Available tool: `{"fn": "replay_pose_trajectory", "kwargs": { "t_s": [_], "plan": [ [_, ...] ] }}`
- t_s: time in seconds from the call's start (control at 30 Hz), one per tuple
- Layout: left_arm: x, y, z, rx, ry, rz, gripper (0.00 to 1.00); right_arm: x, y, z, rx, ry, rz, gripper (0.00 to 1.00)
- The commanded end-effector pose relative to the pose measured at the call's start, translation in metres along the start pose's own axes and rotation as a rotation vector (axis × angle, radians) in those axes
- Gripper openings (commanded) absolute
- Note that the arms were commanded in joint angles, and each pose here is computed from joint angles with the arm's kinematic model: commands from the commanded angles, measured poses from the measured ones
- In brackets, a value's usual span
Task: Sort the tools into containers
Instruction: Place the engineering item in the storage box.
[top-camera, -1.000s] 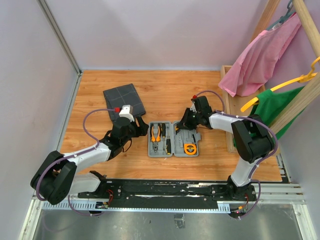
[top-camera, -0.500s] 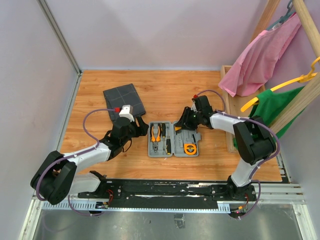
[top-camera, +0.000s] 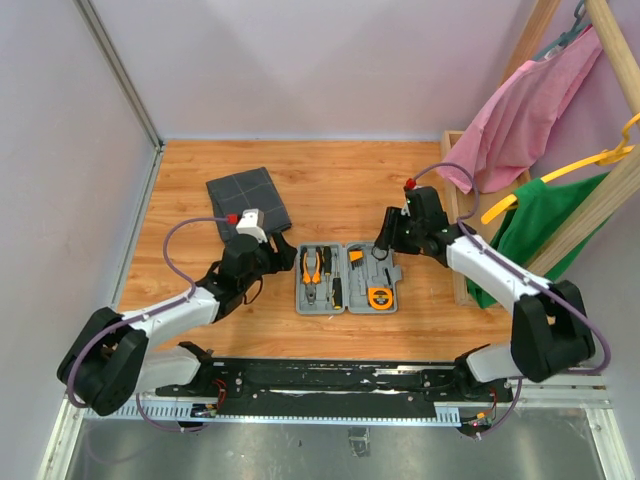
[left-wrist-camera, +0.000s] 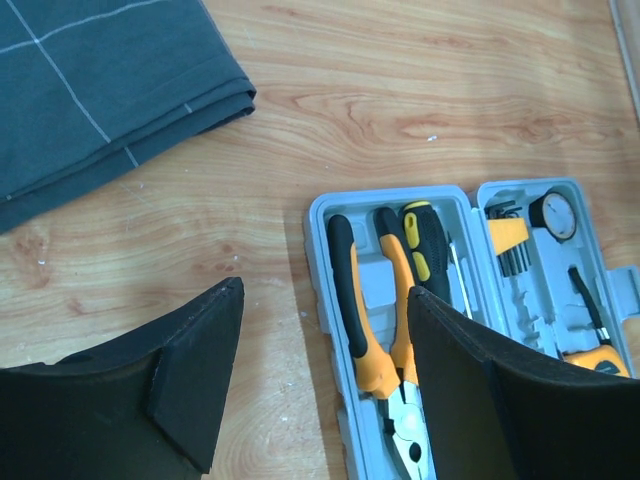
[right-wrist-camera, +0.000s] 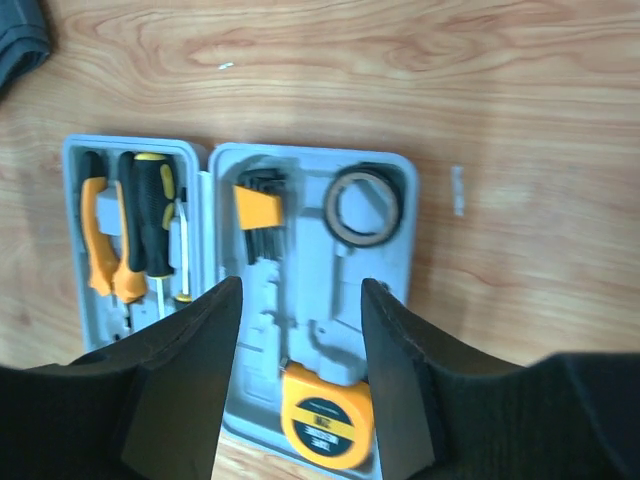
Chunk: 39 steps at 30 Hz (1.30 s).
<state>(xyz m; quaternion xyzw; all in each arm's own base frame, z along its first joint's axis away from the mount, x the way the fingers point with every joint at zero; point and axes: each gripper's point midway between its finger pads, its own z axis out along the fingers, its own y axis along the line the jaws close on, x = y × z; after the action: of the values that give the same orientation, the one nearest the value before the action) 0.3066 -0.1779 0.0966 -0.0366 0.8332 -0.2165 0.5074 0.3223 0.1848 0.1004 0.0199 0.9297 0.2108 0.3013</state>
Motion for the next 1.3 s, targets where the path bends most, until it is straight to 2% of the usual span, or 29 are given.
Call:
{"fn": "replay_pose_trajectory", "kwargs": {
  "t_s": [0.0, 0.13, 0.2, 0.23, 0.47, 0.67, 0.83, 1.27],
  "plan": [
    [-0.016, -0.001, -0.006, 0.01, -0.056, -0.004, 0.71, 0.012, -0.049, -0.026, 0.2, -0.039, -0.07, 0.54],
    [-0.012, -0.004, -0.012, 0.02, -0.026, -0.023, 0.71, 0.02, -0.06, -0.038, 0.225, -0.072, -0.057, 0.58],
    [-0.009, -0.006, -0.016, 0.03, -0.005, -0.031, 0.71, 0.027, -0.065, -0.038, 0.225, -0.061, -0.045, 0.59],
    [0.0, -0.006, -0.024, 0.039, 0.039, -0.043, 0.71, 0.037, -0.072, -0.035, 0.191, -0.017, -0.004, 0.58],
    [0.025, -0.002, -0.039, 0.055, 0.12, -0.073, 0.71, 0.051, -0.074, -0.025, 0.059, 0.027, 0.051, 0.47],
    [0.034, -0.001, -0.044, 0.066, 0.143, -0.098, 0.71, 0.055, -0.058, -0.019, -0.059, 0.059, 0.038, 0.43],
    [0.036, -0.001, -0.045, 0.063, 0.148, -0.113, 0.71, 0.057, -0.059, -0.015, -0.068, 0.062, 0.057, 0.42],
    [0.044, 0.003, -0.045, 0.055, 0.169, -0.118, 0.71, 0.069, -0.067, -0.006, -0.106, 0.106, 0.129, 0.26]
  ]
}}
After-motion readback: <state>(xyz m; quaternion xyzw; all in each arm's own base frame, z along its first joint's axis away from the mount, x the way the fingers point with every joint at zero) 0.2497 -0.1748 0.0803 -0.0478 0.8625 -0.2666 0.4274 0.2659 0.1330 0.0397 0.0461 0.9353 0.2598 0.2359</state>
